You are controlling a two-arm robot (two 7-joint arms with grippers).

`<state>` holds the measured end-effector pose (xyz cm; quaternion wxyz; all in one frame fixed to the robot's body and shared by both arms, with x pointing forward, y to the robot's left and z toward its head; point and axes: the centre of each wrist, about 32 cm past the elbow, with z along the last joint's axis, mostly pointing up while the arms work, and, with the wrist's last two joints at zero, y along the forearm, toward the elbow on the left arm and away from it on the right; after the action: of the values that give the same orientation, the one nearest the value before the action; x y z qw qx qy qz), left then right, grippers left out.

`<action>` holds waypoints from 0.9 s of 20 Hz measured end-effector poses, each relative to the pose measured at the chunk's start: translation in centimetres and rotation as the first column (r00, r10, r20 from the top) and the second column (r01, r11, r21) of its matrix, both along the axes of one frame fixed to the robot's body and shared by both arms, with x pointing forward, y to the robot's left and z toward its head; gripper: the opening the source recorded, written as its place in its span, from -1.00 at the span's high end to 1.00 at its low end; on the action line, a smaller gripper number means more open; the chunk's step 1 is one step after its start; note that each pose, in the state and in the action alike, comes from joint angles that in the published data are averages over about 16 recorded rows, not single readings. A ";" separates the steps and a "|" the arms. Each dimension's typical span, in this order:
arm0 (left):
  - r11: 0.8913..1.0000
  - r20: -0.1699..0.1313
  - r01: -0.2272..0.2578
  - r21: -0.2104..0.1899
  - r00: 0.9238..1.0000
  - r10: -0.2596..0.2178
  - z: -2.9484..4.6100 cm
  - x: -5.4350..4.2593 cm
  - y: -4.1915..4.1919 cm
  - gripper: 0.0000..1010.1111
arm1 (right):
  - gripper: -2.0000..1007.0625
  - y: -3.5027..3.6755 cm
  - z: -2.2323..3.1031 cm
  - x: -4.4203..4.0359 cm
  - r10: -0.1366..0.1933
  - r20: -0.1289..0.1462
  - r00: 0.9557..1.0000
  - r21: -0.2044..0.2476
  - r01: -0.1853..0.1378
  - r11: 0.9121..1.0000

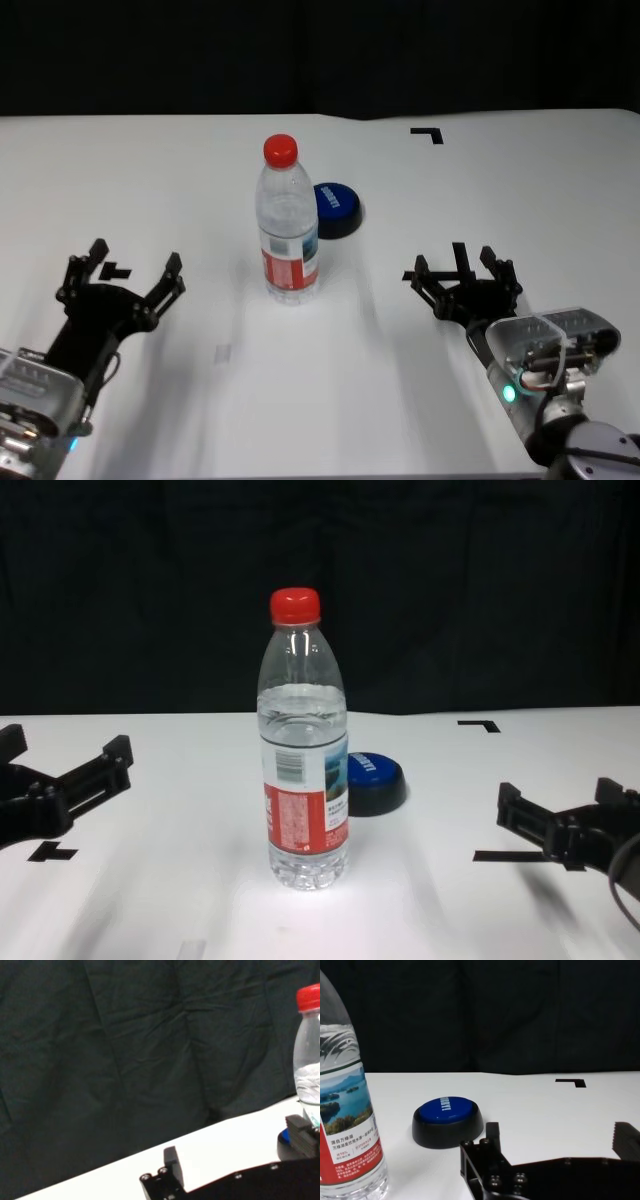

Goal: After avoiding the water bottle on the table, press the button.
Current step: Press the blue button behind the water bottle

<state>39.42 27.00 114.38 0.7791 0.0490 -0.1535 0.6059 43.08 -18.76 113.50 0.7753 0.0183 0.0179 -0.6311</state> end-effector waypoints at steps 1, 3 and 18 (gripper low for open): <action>1.000 -0.001 -0.004 -0.001 1.000 0.004 -0.03 -0.10 -0.02 -0.99 | -0.99 0.00 0.00 0.00 0.000 0.000 1.000 0.000 0.000 1.000; 1.000 -0.002 -0.010 -0.003 1.000 0.010 -0.09 -0.29 -0.07 -0.99 | -0.99 0.00 0.00 0.00 0.000 0.000 1.000 0.000 0.000 1.000; 0.999 -0.019 -0.032 -0.019 0.999 0.032 -0.92 -0.87 -0.45 -0.99 | -0.99 0.00 0.00 0.00 0.000 0.000 1.000 0.000 0.000 1.000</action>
<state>38.55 26.54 113.47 0.7712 0.0495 -0.1394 0.6192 43.08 -18.76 113.50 0.7753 0.0183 0.0179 -0.6311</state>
